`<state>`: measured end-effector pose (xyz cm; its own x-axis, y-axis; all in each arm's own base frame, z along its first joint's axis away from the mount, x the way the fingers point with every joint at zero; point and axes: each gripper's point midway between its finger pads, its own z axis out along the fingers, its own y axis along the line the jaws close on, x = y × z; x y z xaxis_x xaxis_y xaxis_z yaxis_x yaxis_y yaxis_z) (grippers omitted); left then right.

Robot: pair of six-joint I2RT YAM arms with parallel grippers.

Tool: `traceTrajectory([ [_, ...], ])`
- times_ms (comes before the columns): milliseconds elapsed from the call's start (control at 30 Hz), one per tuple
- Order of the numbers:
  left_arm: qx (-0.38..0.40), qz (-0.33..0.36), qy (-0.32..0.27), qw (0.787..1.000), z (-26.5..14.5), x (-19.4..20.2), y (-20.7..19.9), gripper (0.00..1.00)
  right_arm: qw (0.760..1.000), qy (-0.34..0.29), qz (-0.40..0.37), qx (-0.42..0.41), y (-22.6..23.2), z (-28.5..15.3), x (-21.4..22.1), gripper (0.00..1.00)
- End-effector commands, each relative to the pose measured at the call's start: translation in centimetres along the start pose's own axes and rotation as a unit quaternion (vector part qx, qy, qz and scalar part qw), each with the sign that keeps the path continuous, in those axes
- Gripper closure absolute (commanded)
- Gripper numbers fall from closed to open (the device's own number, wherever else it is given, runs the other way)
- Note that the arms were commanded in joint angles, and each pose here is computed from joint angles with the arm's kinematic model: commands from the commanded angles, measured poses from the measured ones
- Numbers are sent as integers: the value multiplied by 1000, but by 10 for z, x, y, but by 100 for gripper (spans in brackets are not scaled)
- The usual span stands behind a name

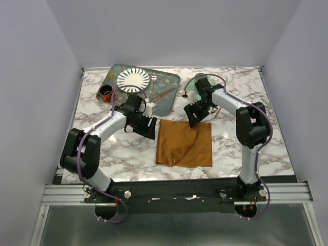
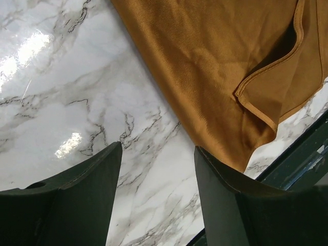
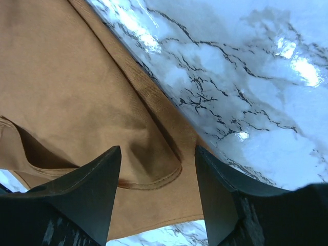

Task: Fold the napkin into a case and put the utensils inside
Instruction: Rotate the square-folded napkin at the center of the board.

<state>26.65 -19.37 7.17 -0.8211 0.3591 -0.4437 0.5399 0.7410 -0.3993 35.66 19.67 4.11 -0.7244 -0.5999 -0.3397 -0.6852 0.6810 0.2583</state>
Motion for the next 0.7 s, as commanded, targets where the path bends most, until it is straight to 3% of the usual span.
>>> traceTrajectory([
  [0,-6,37,17,999,-2,0,1,32,999,38,7,1,-9,7,28,34],
  [400,1,67,69,995,40,2,-14,38,986,97,108,-87,30,-4,115,44],
  [567,19,74,84,994,66,-5,-22,42,975,104,146,-131,59,-13,132,44],
  [667,17,84,94,992,82,-12,-24,49,973,101,159,-135,59,-15,133,44],
])
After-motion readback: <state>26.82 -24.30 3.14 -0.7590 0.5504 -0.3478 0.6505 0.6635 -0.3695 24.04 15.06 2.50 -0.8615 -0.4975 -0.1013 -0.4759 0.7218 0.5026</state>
